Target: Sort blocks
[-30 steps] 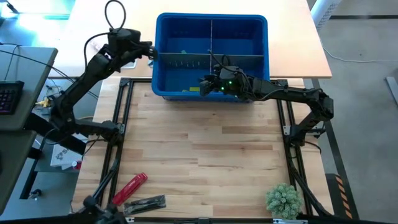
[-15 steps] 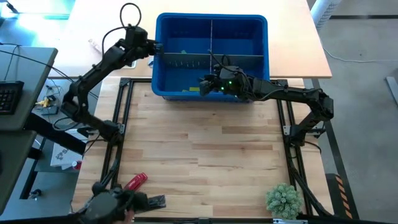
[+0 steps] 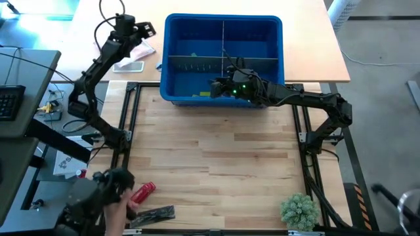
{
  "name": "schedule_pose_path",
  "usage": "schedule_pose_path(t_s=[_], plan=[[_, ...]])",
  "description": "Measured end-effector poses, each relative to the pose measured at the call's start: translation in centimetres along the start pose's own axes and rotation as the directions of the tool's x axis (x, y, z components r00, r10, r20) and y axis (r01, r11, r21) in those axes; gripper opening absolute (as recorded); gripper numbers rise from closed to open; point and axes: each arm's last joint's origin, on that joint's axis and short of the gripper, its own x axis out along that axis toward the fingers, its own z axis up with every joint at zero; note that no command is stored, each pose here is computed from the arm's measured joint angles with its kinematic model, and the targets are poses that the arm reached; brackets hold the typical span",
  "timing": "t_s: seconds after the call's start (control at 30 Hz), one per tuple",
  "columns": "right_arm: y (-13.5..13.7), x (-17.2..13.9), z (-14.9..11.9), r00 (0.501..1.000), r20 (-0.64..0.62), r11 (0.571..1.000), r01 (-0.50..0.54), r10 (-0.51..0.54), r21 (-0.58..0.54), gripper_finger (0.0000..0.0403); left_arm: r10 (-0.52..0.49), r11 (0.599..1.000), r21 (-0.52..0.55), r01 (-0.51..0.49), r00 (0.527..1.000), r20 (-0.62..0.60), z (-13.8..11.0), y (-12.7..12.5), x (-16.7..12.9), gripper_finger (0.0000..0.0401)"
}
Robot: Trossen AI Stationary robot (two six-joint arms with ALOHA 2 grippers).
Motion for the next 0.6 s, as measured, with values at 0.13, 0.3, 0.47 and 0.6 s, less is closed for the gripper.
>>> schedule_pose_path(t_s=[0.13,0.3,0.47,0.6], plan=[[0.0,0.0,0.0,1.000,-0.001,1.000,0.001,-0.001,-0.001,0.0185,0.040,0.996,-0.082,-0.039,0.999,0.007,0.0,1.1,1.9,0.0164],[-0.3,0.1,0.2,0.998,0.035,0.998,0.052,-0.053,0.024,0.0185,0.145,0.983,-0.108,-0.147,0.989,-0.028,-1.2,2.3,4.7,0.0165],[-0.7,0.2,0.5,0.996,0.050,0.997,0.074,-0.076,0.036,0.0185,0.246,0.960,-0.117,-0.254,0.966,-0.077,-2.4,4.3,7.6,0.0165],[-1.3,0.4,0.7,0.993,0.050,0.990,0.106,-0.111,0.090,0.0185,0.368,0.925,-0.070,-0.374,0.926,-0.090,-3.6,5.6,9.3,0.0165]])
